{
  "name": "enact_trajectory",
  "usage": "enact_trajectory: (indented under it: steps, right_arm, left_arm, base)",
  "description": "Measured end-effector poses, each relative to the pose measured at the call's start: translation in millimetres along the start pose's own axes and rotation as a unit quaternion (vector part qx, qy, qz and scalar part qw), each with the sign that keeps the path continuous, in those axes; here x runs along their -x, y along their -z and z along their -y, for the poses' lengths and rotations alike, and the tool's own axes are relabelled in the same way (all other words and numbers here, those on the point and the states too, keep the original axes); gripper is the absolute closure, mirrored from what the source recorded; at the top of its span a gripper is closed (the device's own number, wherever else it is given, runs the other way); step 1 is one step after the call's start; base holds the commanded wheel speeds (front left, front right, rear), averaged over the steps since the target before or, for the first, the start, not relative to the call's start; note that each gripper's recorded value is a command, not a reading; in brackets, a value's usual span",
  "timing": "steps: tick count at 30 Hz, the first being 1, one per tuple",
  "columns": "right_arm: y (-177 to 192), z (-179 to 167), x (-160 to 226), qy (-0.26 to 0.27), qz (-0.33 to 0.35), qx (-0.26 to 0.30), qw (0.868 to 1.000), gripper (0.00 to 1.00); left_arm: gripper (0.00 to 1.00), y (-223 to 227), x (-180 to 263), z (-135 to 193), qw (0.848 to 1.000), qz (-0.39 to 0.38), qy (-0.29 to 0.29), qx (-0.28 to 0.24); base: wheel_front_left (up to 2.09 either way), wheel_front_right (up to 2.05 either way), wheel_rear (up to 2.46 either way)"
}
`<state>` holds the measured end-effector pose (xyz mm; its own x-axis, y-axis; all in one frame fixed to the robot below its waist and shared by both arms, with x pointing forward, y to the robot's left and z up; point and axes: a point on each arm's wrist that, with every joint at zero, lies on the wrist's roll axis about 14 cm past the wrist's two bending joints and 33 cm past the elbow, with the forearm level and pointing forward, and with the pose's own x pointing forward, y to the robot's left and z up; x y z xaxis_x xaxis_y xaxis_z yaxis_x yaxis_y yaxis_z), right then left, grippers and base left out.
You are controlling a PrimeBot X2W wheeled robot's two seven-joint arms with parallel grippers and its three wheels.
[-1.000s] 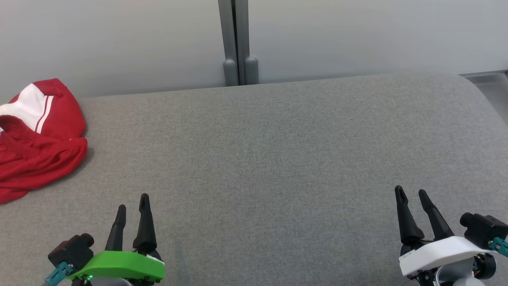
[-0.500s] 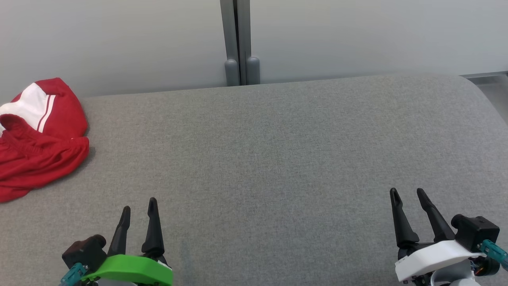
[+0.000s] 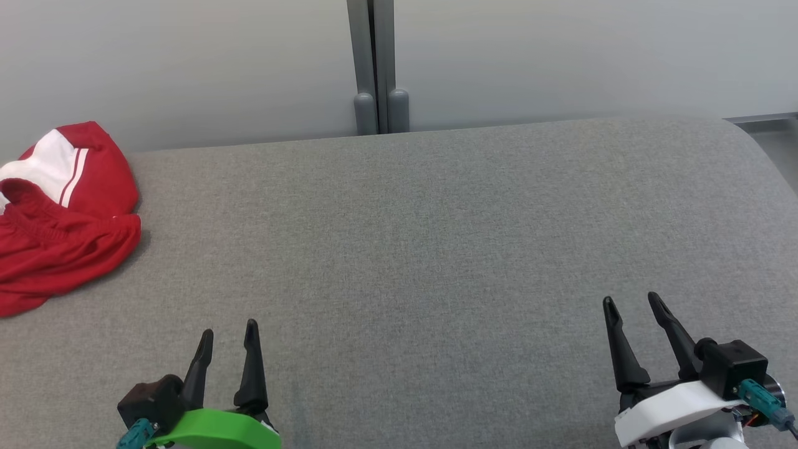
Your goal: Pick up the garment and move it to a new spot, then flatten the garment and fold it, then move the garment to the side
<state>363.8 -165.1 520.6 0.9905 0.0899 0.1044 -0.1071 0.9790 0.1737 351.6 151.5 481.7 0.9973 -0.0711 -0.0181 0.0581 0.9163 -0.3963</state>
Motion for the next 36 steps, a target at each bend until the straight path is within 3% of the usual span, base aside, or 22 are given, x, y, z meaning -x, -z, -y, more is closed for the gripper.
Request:
enact_trajectory:
  steps: [36]
  right_arm:
    - [-2,-6,4,-0.022,0.014,0.090,0.996,0.00]
  left_arm:
    - [0.00,10,7,2,0.997,-0.004,0.015,-0.080]
  base:
    - [0.00,0.00,0.00]
